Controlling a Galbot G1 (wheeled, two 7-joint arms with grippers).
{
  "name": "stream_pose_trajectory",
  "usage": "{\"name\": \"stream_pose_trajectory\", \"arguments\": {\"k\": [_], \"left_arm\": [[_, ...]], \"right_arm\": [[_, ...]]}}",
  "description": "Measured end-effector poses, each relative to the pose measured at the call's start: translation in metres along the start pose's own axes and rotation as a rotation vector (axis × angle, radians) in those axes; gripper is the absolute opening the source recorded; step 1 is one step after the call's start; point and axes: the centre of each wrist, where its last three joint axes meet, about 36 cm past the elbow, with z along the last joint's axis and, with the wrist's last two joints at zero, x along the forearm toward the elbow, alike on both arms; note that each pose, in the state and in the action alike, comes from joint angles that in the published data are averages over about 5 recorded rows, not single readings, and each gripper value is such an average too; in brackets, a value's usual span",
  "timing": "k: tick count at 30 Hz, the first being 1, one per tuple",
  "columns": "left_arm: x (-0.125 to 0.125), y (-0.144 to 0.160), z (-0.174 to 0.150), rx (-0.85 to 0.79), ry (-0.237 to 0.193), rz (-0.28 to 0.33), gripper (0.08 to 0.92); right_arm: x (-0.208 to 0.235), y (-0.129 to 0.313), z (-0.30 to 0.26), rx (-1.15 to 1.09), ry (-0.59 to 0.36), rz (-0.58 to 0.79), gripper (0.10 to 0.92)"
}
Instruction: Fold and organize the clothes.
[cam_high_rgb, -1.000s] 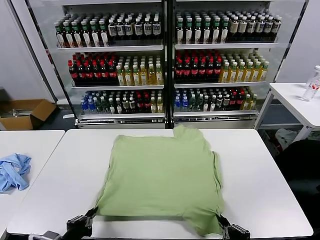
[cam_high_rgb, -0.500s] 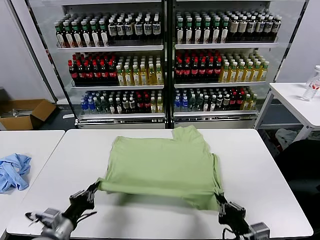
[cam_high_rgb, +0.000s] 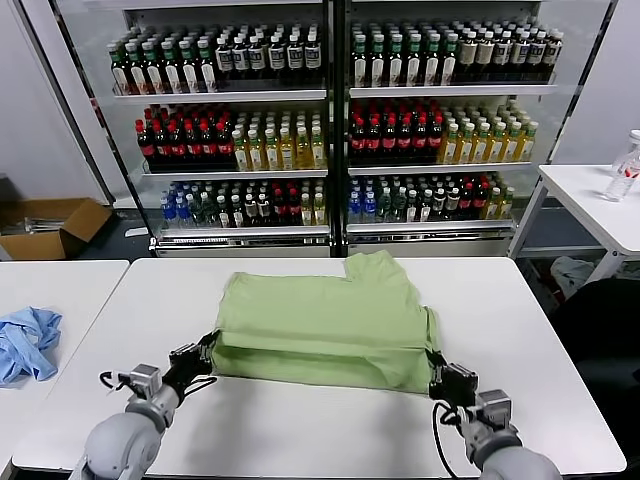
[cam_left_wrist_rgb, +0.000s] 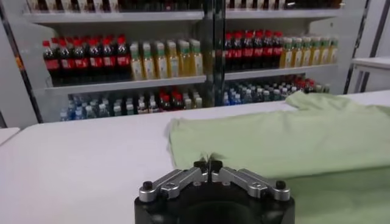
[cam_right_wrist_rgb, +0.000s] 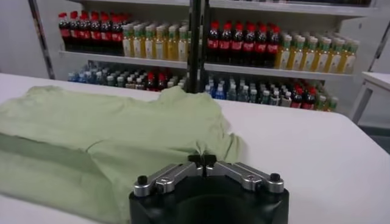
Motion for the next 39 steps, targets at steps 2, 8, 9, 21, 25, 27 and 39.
{"name": "stream_pose_trajectory", "arguments": {"k": [2, 8, 9, 21, 25, 27, 39], "left_arm": [[-0.008, 0.0, 0.002, -0.005, 0.009, -0.008, 0.117], [-0.027, 0.008, 0.007, -0.008, 0.028, -0.039, 0.279], [-0.028, 0.01, 0.008, -0.008, 0.028, -0.042, 0.314], [-0.003, 0.025, -0.003, 0.032, -0.011, -0.046, 0.66], [0.012, 0.018, -0.003, 0.053, -0.006, -0.012, 0.768], [0.017, 0.013, -0.001, 0.058, 0.009, -0.001, 0.804], [0.021, 0.011, 0.014, 0.069, 0.083, -0.034, 0.768]], "right_arm": [[-0.006, 0.001, 0.003, -0.003, 0.011, 0.006, 0.208], [-0.014, -0.001, 0.006, -0.004, 0.028, 0.02, 0.364], [-0.013, -0.001, 0.006, -0.003, 0.03, 0.022, 0.399], [0.02, 0.007, 0.014, -0.024, 0.044, 0.028, 0.743], [0.022, 0.01, 0.021, -0.03, 0.055, 0.031, 0.813], [0.021, 0.011, 0.024, -0.028, 0.06, 0.032, 0.82], [0.005, 0.009, 0.035, -0.035, 0.083, 0.021, 0.689]]}}
